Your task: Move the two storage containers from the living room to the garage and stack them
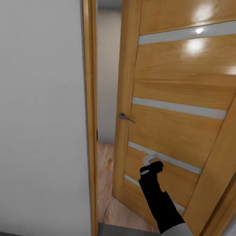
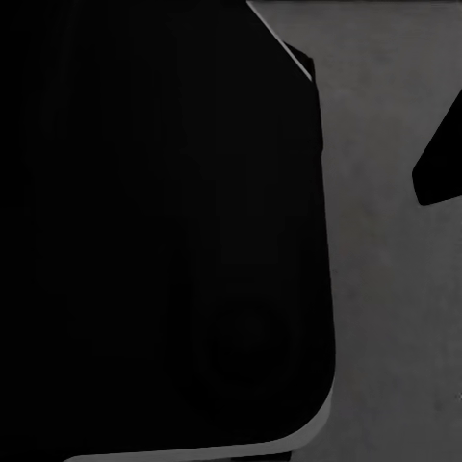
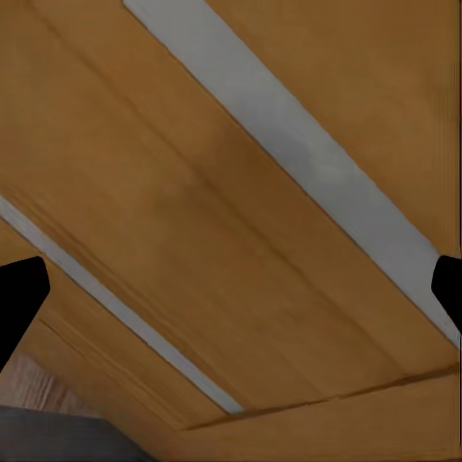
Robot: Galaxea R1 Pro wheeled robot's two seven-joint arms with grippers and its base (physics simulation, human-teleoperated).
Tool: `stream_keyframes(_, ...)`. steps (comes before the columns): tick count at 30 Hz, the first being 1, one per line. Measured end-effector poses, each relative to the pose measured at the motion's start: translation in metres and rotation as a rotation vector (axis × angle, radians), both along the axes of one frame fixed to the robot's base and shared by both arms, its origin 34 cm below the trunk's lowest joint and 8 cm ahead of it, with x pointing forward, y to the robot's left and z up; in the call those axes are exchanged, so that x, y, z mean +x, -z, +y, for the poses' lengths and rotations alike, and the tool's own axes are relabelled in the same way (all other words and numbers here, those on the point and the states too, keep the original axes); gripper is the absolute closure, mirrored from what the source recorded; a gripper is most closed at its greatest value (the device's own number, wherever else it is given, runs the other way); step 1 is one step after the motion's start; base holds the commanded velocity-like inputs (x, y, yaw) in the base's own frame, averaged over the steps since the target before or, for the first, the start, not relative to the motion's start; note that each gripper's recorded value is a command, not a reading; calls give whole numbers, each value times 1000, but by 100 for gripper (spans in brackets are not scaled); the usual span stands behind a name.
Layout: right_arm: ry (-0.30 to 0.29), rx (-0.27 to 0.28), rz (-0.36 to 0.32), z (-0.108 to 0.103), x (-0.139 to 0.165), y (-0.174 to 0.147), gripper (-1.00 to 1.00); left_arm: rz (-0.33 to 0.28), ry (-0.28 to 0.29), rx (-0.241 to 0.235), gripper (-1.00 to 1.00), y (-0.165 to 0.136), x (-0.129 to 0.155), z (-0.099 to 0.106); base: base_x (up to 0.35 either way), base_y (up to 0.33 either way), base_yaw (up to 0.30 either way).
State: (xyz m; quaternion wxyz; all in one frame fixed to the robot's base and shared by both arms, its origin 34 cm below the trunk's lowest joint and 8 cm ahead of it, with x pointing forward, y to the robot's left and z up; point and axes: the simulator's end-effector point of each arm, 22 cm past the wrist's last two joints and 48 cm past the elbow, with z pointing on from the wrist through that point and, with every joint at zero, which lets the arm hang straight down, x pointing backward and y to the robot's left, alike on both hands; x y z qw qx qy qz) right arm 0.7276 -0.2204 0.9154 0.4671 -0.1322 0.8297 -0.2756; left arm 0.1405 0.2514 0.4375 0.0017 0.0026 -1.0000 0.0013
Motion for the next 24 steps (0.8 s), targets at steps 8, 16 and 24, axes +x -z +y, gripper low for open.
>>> stream_keyframes(8,0,0,2,0,0,1,-100,0,1,-1,-100,0,0,0,-273,73,0)
stream_keyframes(16,-3,4,5,1,-1,2,-100,-1,0,-2,-100,0,0,0,-33,6,0)
stream_keyframes(24,-26,41,-12,8,1,1,-100,-1,1,-2,-100,0,0,0,-2,0,0)
